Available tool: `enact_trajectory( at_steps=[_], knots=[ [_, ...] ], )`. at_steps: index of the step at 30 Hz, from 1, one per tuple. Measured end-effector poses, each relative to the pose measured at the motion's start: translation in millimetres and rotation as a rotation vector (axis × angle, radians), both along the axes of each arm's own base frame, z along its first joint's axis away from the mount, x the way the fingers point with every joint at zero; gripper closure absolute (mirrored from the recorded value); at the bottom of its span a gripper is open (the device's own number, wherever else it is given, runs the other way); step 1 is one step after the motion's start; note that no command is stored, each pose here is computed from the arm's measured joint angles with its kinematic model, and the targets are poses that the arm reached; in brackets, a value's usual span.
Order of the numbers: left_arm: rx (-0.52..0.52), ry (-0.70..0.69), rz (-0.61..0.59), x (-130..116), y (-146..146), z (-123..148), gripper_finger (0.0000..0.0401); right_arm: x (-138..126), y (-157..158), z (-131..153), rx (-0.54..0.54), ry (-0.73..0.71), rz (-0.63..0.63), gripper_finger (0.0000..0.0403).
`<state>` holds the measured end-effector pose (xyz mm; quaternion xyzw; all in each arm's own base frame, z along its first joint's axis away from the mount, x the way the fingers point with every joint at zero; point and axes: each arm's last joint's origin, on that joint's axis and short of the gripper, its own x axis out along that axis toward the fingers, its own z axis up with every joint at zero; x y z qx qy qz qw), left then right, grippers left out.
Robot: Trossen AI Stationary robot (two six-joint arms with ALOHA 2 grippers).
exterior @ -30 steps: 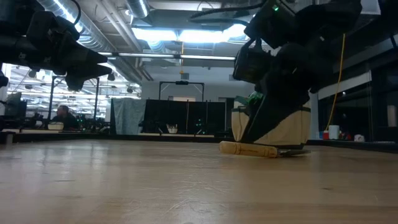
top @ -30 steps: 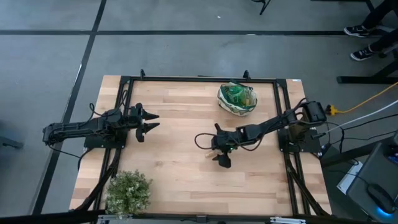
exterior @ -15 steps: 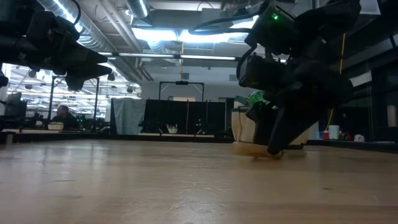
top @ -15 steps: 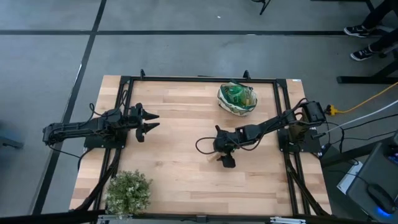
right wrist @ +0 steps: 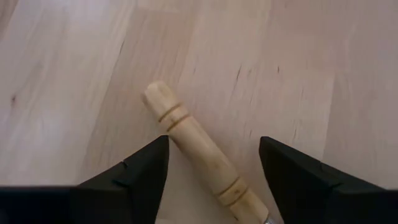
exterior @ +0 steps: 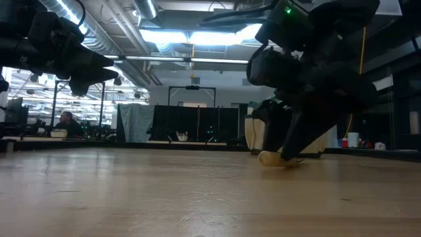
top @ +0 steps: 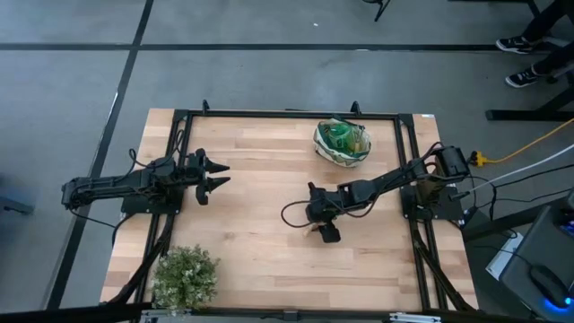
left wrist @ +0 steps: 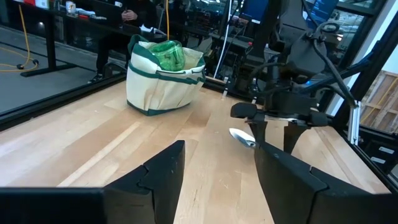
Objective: Pick & Place Garden tools in Gardening bag
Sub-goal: Put the hand trowel into the white bag
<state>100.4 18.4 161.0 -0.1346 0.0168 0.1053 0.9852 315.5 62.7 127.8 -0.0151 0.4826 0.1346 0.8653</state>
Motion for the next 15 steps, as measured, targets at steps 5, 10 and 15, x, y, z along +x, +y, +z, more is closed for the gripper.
enact_trajectory(
  at_steps=[5, 10, 15],
  knots=[
    [0.000, 0.000, 0.000, 0.0, 0.0, 0.0, 0.0211, 0.2, 0.3, 2.4, -0.041, 0.016, 0.080, 0.0191],
    [0.000, 0.000, 0.000, 0.0, 0.0, 0.0, 0.0210, -3.6, 0.3, 0.7, -0.057, 0.050, 0.151, 0.0226],
    [0.000, 0.000, 0.000, 0.0, 0.0, 0.0, 0.0211, -3.4, -2.5, -1.4, -0.075, 0.057, 0.166, 0.0245]
  ],
)
